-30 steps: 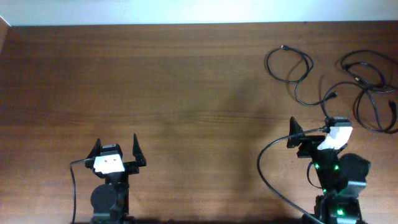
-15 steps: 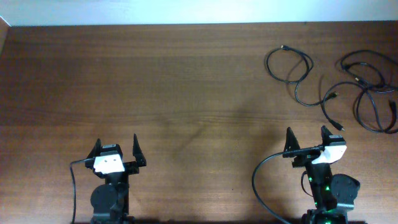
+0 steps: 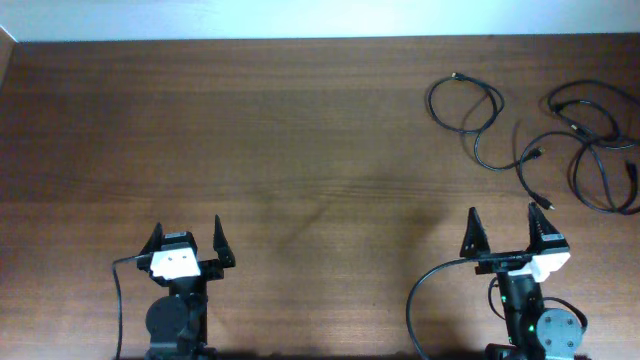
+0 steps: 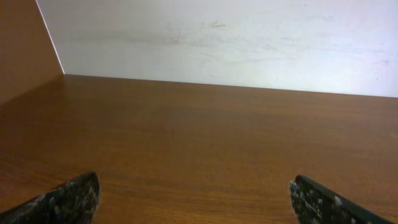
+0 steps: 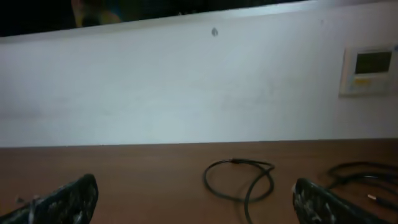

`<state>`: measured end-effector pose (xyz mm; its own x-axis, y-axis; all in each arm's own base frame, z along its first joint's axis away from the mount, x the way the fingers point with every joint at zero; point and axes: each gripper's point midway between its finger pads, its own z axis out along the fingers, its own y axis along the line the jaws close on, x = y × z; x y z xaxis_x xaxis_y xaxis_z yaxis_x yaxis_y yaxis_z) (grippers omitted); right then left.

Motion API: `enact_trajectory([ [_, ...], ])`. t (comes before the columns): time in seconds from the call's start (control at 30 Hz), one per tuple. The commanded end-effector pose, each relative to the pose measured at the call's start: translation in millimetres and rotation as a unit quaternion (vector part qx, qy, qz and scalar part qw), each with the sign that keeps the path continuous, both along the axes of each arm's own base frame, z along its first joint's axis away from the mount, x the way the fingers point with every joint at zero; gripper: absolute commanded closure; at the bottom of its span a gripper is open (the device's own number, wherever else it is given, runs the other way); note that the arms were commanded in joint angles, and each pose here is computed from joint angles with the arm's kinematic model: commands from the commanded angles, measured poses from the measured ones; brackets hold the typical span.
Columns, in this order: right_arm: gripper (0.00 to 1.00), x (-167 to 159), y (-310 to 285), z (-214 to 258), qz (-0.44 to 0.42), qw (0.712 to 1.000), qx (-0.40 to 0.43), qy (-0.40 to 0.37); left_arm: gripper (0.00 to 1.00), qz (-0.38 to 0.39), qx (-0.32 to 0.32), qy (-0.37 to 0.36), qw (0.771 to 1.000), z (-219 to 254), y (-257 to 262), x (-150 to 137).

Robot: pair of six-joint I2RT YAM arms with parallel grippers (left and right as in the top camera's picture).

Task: Untangle cables

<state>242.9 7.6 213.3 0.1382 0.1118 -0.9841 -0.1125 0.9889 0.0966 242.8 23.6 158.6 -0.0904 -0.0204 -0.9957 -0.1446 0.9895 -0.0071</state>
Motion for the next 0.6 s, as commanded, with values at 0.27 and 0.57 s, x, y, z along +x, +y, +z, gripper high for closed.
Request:
enact_trajectory([
  [0.27, 0.01, 2.8, 5.4, -39.1, 0.004, 0.997, 0.011, 0.078, 0.01, 0.007, 0.008, 0.001, 1.0, 0.0, 3.2, -0.9],
  [0.57, 0.01, 2.0, 8.2, -54.0, 0.01, 0.994, 0.009, 0.108, 0.01, 0.007, 0.008, 0.001, 1.0, 0.0, 3.2, -0.9],
])
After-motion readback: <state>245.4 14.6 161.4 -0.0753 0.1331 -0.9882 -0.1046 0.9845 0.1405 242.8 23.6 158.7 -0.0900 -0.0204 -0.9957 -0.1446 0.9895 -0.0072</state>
